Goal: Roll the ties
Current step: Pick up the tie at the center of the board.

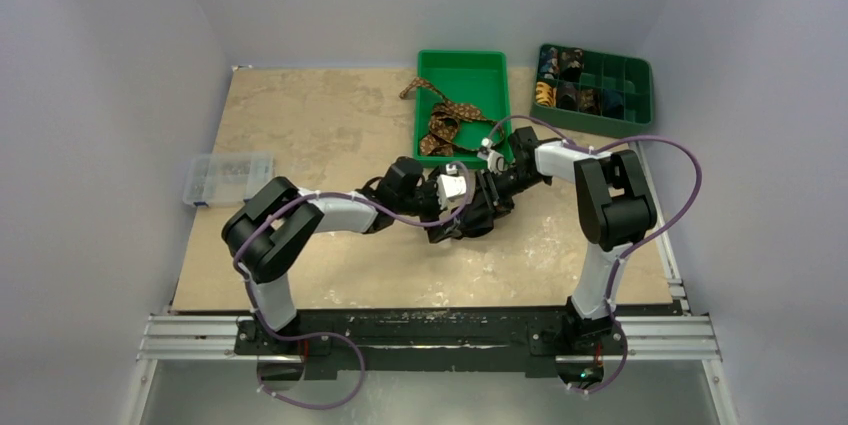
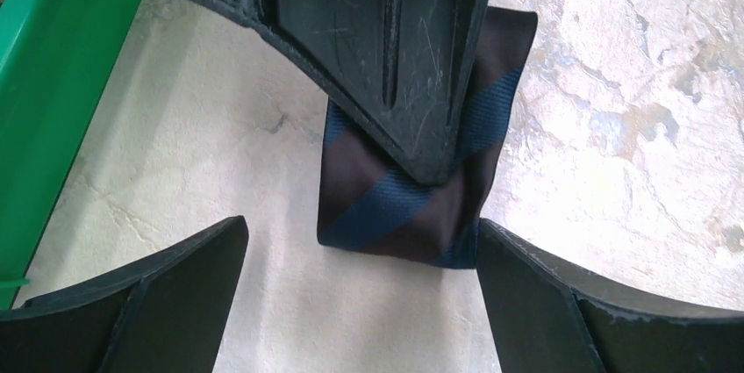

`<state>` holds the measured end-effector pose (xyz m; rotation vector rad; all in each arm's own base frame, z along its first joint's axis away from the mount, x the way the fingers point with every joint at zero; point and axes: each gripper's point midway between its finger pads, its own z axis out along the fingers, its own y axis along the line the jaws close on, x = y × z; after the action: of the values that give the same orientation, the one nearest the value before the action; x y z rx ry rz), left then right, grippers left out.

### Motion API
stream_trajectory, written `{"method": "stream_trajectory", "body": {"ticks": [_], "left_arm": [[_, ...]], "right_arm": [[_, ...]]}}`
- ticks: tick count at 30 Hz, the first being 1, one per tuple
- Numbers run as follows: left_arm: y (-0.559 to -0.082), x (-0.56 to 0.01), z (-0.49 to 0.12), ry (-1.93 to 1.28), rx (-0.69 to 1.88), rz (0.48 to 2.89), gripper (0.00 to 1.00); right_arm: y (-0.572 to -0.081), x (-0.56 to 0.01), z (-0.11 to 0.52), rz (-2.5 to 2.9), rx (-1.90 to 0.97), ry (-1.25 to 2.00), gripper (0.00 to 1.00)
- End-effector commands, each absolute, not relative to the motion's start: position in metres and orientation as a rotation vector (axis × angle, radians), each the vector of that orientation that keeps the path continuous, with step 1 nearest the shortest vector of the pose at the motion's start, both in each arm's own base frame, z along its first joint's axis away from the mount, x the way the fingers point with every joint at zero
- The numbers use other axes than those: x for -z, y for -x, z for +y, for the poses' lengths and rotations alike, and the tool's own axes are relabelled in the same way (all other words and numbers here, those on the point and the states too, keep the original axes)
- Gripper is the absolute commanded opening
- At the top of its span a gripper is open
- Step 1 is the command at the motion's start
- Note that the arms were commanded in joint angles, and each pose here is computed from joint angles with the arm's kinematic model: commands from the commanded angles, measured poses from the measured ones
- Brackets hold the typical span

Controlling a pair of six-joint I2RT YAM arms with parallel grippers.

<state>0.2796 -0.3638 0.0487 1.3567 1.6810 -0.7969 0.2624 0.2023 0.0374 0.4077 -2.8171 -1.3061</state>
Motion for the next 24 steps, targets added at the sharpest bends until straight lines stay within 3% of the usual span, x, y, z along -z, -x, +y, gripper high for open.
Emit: {"method": "stream_trajectory", "body": {"ticks": [1,16,24], "left_arm": [[-0.280,-0.072,-0.356,-1.333,0.802,1.619,1.00],[-0.272,-0.098,-0.331,-1.307,0.814,1.622,1.00],[-0.274,-0.112,-0.325,-1.285,0.829,1.624,1.00]], "right_arm": [[-0.275,-0.057,0.200,-2.894,1.308,-0.529,0.00],[-0.292,-0.101,0.187,-2.989,1.298,-0.759,0.00],[-0.331,-0.142,0.130,-3.199,1.085,-0.828,0.00]]}}
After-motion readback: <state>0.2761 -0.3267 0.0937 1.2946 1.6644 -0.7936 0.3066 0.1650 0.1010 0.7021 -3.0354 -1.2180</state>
